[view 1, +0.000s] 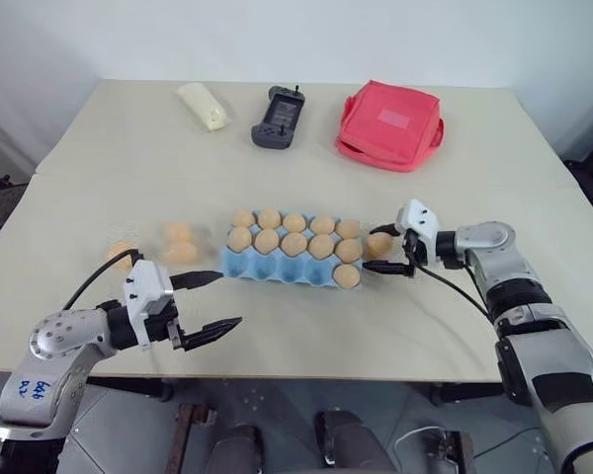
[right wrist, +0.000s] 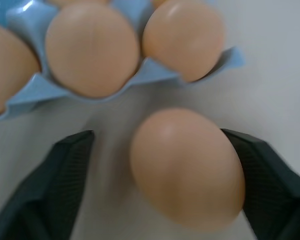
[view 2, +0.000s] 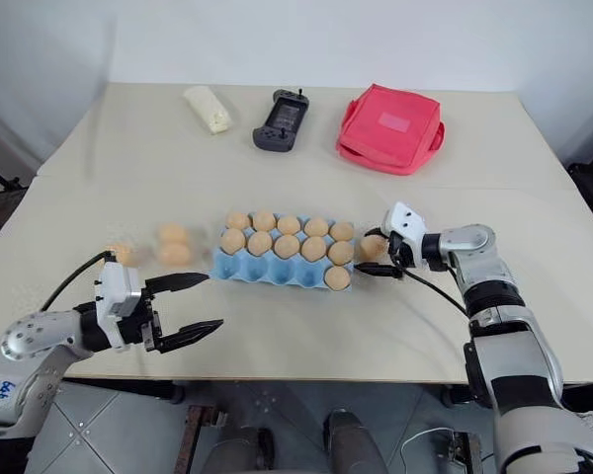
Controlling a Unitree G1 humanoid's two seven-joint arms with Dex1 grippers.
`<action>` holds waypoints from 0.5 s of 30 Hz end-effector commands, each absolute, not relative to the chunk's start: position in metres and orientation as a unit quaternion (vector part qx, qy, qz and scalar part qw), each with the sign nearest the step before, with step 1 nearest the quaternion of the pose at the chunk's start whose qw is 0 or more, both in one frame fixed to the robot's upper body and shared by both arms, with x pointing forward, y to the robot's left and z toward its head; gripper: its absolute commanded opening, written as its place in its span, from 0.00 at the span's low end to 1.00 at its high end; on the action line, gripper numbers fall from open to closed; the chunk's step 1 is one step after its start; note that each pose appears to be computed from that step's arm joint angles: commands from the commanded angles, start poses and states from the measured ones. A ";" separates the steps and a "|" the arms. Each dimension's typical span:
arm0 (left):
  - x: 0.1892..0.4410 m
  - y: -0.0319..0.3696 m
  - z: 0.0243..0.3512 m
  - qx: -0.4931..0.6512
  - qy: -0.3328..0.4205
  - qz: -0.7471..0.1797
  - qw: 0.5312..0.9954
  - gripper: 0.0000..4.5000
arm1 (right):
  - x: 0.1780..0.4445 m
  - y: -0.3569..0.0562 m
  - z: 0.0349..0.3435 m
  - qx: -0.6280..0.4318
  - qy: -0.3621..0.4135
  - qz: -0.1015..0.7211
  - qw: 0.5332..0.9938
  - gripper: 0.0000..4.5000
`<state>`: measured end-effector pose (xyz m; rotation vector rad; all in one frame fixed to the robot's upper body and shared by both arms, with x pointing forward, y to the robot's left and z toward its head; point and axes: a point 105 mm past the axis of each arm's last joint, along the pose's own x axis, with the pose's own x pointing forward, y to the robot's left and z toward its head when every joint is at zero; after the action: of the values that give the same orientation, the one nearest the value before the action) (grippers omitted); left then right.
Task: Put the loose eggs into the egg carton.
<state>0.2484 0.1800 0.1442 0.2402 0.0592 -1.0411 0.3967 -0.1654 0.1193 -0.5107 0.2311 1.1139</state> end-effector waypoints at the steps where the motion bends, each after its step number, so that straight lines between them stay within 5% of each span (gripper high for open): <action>1: 0.242 0.182 0.156 0.122 0.010 -0.488 0.864 1.00 | 0.403 -0.167 0.135 -0.259 0.090 0.516 0.812 0.63; 5: 0.241 0.183 0.154 0.118 0.010 -0.480 0.869 1.00 | 0.402 -0.171 0.149 -0.260 0.073 0.522 0.809 0.38; 10: 0.241 0.191 0.153 0.109 0.014 -0.463 0.880 1.00 | 0.390 -0.169 0.166 -0.257 0.047 0.559 0.787 0.38; 15: 0.239 0.204 0.144 0.101 0.037 -0.448 0.887 1.00 | 0.364 -0.126 0.190 -0.218 0.008 0.620 0.754 0.38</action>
<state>0.2401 0.1991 0.1397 0.2099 0.0861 -0.9423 0.3744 -0.1458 0.1718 -0.4930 0.0890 1.2846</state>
